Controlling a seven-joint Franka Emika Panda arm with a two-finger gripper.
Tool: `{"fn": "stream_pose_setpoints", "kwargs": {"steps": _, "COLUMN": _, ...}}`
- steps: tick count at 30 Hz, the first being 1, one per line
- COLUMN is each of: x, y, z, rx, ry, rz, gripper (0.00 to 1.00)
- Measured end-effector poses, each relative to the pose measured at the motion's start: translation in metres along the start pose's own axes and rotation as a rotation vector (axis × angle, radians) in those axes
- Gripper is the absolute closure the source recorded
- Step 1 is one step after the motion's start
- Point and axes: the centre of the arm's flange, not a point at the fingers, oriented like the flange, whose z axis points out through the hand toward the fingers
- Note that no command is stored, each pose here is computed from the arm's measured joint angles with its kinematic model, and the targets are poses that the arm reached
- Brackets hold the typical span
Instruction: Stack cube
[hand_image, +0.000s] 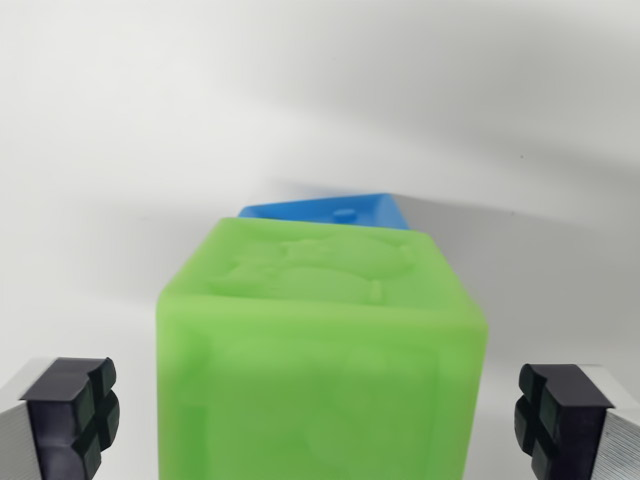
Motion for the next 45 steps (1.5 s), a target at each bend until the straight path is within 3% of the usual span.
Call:
{"fn": "stream_pose_setpoints", "kwargs": {"steps": 18, "x": 0.000, "y": 0.000, "z": -0.054, "rx": 0.0000, "ry": 0.0031, "rz": 0.000, "gripper": 0.00}}
{"fn": "stream_pose_setpoints", "kwargs": {"steps": 45, "x": -0.001, "y": 0.001, "z": -0.170, "rx": -0.0004, "ry": 0.0055, "rz": 0.001, "gripper": 0.00}}
